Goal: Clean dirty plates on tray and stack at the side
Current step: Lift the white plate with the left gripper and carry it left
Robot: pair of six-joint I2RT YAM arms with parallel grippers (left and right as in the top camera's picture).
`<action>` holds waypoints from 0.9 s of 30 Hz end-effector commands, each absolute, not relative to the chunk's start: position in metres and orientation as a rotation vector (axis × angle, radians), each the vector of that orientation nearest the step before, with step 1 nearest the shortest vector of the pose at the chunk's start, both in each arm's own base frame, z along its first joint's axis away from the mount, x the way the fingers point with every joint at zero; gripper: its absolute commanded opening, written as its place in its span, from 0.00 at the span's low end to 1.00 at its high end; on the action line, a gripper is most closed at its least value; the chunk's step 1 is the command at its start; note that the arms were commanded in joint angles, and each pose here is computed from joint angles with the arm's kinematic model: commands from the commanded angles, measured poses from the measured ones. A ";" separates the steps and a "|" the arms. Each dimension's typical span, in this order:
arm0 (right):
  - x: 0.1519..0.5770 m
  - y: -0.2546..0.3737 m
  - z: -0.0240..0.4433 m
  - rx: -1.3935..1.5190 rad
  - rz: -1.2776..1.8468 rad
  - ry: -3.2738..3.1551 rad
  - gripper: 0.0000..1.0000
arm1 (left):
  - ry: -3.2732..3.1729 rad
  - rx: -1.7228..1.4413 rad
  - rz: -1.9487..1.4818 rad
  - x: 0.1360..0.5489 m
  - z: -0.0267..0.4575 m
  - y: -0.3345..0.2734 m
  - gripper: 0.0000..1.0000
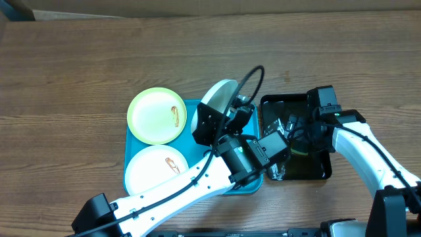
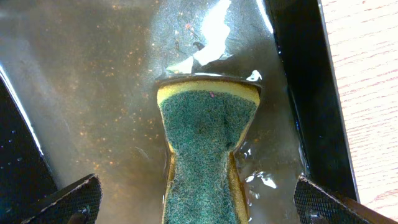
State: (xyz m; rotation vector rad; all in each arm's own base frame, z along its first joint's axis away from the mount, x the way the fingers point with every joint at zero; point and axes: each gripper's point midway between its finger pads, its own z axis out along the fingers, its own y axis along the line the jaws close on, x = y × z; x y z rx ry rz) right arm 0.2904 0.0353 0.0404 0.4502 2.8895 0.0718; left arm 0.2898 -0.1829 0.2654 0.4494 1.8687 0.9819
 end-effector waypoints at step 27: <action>0.292 0.033 0.041 0.458 0.061 2.878 1.00 | 1.933 0.349 0.804 0.289 0.267 -0.194 0.04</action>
